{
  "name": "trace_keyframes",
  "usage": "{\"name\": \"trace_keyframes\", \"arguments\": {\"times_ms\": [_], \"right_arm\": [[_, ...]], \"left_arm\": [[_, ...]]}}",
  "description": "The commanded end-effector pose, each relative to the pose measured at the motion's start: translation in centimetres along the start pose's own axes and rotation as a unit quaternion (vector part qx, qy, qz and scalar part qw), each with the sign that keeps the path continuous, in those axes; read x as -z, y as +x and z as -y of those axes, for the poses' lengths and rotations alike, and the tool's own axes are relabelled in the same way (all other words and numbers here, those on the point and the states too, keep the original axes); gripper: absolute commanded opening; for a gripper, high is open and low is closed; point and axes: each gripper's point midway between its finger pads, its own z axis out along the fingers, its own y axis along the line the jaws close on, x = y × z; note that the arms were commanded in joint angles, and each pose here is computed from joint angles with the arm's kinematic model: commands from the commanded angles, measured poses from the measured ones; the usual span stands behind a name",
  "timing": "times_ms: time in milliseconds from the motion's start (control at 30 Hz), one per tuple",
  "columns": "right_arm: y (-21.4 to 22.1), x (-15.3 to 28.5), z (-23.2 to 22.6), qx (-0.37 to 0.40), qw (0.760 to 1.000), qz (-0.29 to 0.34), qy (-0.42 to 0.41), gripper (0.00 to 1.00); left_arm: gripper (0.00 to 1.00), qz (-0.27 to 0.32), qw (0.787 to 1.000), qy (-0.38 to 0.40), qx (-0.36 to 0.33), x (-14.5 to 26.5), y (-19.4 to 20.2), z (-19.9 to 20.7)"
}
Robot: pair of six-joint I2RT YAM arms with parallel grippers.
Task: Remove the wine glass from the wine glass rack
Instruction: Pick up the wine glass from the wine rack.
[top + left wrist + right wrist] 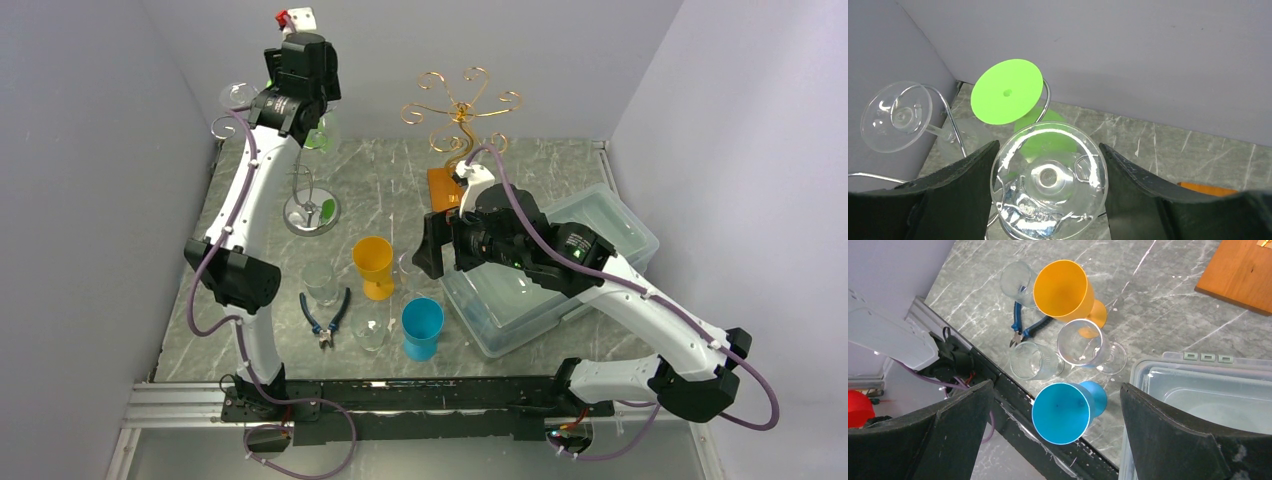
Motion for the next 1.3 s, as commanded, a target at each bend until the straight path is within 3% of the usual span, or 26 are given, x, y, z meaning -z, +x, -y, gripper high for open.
{"name": "trace_keyframes", "arguments": {"times_ms": [0, 533, 1267], "right_arm": [[-1.2, 0.3, -0.1, -0.002, 1.000, 0.021, 0.000, 1.00], [-1.6, 0.3, 0.1, 0.000, 1.000, 0.024, 0.008, 1.00], [-3.6, 1.7, 0.5, -0.021, 0.996, 0.081, 0.018, 1.00]], "left_arm": [[0.33, 0.061, 0.998, -0.018, 0.026, -0.1, -3.7, -0.2], [0.33, 0.073, 0.997, 0.027, 0.029, -2.1, -3.5, 2.5], [0.32, 0.079, 0.985, 0.145, 0.050, 2.5, -5.8, 5.9]]}}
